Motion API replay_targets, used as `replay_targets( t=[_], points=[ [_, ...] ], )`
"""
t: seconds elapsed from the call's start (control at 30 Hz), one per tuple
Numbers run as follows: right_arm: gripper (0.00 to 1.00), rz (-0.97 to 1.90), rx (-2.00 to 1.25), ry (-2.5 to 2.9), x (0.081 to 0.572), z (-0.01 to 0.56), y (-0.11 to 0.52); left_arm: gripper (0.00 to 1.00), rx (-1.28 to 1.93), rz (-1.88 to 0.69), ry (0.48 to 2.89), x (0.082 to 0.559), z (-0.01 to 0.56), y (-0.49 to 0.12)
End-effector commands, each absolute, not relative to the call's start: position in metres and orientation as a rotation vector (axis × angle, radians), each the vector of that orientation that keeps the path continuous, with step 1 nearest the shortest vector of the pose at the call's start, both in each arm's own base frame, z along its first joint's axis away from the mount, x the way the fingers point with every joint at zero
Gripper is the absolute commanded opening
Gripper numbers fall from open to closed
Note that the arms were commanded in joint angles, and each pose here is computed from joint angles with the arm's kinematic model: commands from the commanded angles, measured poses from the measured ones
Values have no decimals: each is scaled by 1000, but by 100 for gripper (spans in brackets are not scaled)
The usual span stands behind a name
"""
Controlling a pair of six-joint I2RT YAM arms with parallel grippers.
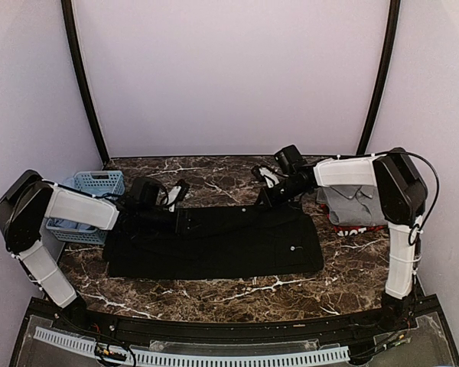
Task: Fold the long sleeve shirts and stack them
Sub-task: Place the sleeve of the rectangle-folded shirt.
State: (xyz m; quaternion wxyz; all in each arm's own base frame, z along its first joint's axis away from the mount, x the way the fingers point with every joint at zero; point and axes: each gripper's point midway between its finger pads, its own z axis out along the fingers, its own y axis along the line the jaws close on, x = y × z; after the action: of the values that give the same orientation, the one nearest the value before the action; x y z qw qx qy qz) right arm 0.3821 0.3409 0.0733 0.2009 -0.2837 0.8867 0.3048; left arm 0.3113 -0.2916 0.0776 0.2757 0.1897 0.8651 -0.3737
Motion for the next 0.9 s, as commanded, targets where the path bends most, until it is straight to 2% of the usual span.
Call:
replay_targets(
  t=[0.0,0.37,0.63,0.87],
  points=[
    [0,808,-694,2434,400,93,325,50,436,-921,2193,335,121,-284],
    [0,669,-577,2465,413,85,288,61,338,-764,2150,348,141,-256],
    [0,553,-503,2466,411,85,264,74,277,-665,2165,350,144,-236],
    [0,515,-419,2474,395,83,246,75,304,-677,2183,346,140,-238]
  ],
)
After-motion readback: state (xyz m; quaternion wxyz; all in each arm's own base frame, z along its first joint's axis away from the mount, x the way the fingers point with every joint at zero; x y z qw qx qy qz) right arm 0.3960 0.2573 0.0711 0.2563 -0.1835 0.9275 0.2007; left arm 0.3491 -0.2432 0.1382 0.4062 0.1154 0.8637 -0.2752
